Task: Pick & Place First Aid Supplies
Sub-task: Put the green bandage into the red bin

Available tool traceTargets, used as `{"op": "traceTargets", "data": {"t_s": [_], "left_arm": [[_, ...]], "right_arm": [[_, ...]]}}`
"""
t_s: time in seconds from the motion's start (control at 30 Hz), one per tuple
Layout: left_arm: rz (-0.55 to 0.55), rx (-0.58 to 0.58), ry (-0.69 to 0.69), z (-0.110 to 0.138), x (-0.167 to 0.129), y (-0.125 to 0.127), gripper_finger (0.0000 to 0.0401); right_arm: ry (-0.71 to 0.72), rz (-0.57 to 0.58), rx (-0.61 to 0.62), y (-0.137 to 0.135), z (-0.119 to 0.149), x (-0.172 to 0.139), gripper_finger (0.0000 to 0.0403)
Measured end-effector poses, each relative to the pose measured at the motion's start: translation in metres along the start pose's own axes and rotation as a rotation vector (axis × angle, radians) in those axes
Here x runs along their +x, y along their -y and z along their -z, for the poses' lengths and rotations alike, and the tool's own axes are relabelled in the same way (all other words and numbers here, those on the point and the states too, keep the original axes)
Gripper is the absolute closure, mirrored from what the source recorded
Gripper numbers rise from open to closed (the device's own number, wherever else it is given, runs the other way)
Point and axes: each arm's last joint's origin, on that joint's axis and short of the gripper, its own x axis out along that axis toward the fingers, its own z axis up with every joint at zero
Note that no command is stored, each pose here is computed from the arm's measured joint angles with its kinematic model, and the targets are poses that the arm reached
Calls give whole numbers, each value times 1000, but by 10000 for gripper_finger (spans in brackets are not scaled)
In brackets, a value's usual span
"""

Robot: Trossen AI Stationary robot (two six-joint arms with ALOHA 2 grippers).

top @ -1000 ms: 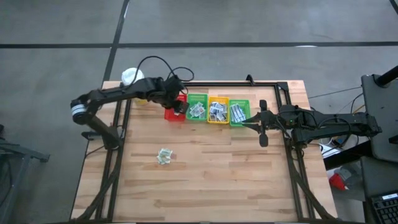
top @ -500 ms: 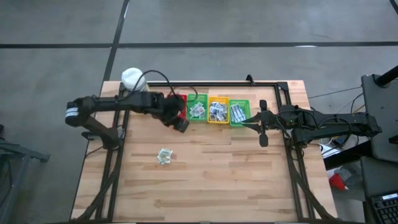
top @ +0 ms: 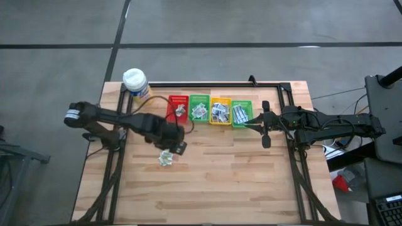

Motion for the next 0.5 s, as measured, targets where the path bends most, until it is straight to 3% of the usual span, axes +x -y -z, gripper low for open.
{"op": "traceTargets", "data": {"t_s": [0.27, 0.5], "left_arm": [[-112, -174, -42, 29, 31, -16, 240], [-108, -241, -47, 39, 52, -25, 240]], "right_arm": [[0, 0, 1, 0, 0, 0, 351], [0, 0, 0, 0, 0, 0, 351]]}}
